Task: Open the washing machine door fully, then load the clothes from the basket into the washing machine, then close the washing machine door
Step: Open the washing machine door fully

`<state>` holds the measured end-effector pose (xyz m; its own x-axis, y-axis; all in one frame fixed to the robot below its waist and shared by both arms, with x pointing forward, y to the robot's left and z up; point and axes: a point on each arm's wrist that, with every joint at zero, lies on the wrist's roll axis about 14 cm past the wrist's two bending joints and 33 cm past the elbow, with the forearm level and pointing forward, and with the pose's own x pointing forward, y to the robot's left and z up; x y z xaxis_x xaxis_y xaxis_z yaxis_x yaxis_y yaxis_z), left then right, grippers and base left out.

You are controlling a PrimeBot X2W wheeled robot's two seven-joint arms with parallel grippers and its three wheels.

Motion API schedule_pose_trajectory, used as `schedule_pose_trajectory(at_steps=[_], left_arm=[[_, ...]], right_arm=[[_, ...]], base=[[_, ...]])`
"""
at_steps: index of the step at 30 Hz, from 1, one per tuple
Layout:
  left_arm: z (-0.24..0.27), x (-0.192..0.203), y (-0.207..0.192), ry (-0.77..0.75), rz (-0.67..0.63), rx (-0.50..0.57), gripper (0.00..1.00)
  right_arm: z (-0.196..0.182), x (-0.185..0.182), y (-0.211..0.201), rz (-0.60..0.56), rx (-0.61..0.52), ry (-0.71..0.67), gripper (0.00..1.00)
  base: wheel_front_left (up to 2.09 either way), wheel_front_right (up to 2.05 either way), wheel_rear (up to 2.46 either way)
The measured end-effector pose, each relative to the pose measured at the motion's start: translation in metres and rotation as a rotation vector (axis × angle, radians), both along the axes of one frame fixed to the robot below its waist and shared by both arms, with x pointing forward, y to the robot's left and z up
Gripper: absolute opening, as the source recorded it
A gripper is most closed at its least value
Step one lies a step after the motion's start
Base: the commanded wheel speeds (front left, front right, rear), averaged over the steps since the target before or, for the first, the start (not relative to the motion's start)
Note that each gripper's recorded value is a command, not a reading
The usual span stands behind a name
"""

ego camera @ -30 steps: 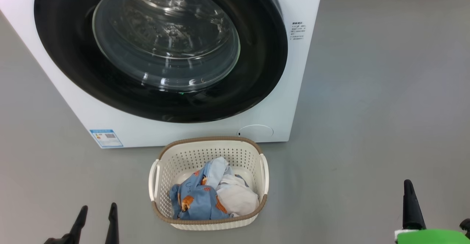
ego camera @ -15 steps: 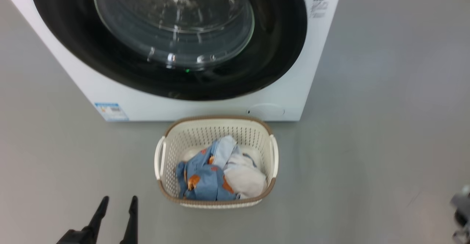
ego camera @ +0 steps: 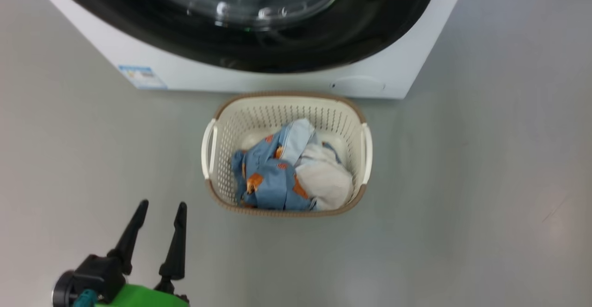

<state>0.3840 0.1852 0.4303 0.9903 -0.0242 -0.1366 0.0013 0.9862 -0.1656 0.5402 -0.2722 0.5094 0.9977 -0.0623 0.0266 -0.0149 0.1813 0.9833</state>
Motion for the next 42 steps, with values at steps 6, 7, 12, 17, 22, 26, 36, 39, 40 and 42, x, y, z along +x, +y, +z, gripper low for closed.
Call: schedule_pose_trajectory(at_steps=[6,7,12,17,22,26,36,39,40,42], left_arm=[[-0.005,0.007,0.006,0.008,0.016,0.012,1.00],[-0.007,0.007,0.009,0.014,0.023,0.016,1.00],[-0.008,0.005,0.018,0.022,0.048,0.029,1.00],[-0.010,0.003,0.026,0.031,0.072,0.041,1.00],[-0.016,0.002,0.029,0.050,0.081,0.044,1.00],[-0.020,0.001,0.031,0.065,0.090,0.048,1.00],[-0.024,0.003,0.038,0.073,0.107,0.062,1.00],[-0.026,0.002,0.039,0.083,0.113,0.064,1.00],[-0.027,0.002,0.040,0.085,0.115,0.065,1.00],[-0.028,0.001,0.041,0.091,0.119,0.067,1.00]], right_arm=[[-0.007,0.030,0.027,0.080,-0.020,-0.004,0.00],[-0.006,0.041,0.040,0.116,-0.017,-0.014,0.00],[0.004,0.064,0.072,0.197,-0.034,-0.053,0.00],[0.012,0.079,0.099,0.278,-0.051,-0.084,0.00],[0.021,0.090,0.120,0.346,-0.065,-0.119,0.00],[0.022,0.097,0.137,0.400,-0.083,-0.129,0.00],[0.020,0.109,0.172,0.505,-0.101,-0.145,0.00],[0.021,0.112,0.181,0.529,-0.108,-0.154,0.00],[0.022,0.114,0.183,0.538,-0.110,-0.158,0.00],[0.024,0.116,0.188,0.553,-0.114,-0.166,0.00]], base=[[0.00,0.00,0.00],[0.00,0.00,0.00],[0.00,0.00,0.00],[0.00,0.00,0.00],[0.00,0.00,0.00],[0.00,0.00,0.00],[0.00,0.00,0.00],[0.00,0.00,0.00],[0.00,0.00,0.00],[0.00,0.00,0.00]])
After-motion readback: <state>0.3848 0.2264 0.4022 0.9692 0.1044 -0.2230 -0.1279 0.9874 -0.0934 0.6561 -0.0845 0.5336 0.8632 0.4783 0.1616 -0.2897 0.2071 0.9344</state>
